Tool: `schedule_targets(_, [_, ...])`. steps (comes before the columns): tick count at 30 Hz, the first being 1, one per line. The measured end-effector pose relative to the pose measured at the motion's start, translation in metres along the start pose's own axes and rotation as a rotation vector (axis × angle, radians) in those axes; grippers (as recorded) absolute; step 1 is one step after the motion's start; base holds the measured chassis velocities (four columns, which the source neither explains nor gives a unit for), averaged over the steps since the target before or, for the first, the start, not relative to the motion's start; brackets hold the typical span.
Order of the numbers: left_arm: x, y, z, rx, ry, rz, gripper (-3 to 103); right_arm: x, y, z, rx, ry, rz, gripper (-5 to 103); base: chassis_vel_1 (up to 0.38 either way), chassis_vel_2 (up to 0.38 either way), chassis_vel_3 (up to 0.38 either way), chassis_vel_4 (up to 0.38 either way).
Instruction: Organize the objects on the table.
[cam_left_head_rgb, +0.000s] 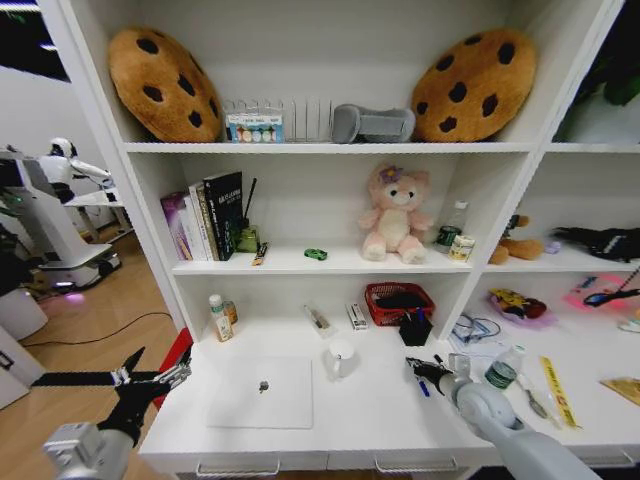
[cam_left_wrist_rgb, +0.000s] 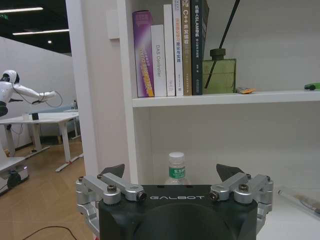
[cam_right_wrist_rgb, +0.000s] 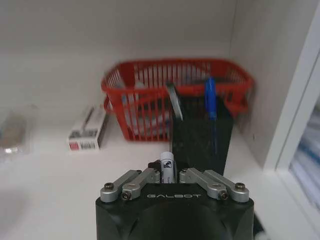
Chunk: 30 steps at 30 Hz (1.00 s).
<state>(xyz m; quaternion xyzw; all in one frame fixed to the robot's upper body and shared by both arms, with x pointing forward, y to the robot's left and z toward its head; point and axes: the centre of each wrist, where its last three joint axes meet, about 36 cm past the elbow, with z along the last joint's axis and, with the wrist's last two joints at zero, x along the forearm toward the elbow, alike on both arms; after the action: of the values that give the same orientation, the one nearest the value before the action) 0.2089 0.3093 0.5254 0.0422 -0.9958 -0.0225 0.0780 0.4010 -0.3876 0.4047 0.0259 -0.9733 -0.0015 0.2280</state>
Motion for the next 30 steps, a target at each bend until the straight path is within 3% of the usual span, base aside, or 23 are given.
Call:
schedule_targets(2, [0.0,0.0,0.0,0.0,0.0,0.0,100,-0.001,-0.004,-0.019,0.091,-0.173,-0.014,12,0.0,0.0,0.0,0.0])
schedule_targets(3, [0.0,0.0,0.0,0.0,0.0,0.0,100,-0.001,-0.004,-0.019,0.091,-0.173,-0.014,12,0.0,0.0,0.0,0.0])
schedule_targets(6, [0.0,0.0,0.0,0.0,0.0,0.0,100,-0.019,-0.022,-0.043,0.194,-0.352,0.016,12,0.0,0.0,0.0,0.0])
schedule_targets(15, [0.0,0.0,0.0,0.0,0.0,0.0,100,-0.052,-0.039,-0.038,0.203,-0.446,0.039,12,0.0,0.0,0.0,0.0])
schedule_targets(30, [0.0,0.0,0.0,0.0,0.0,0.0,100,-0.108,-0.029,-0.009,0.199,-0.553,0.094,12,0.0,0.0,0.0,0.0])
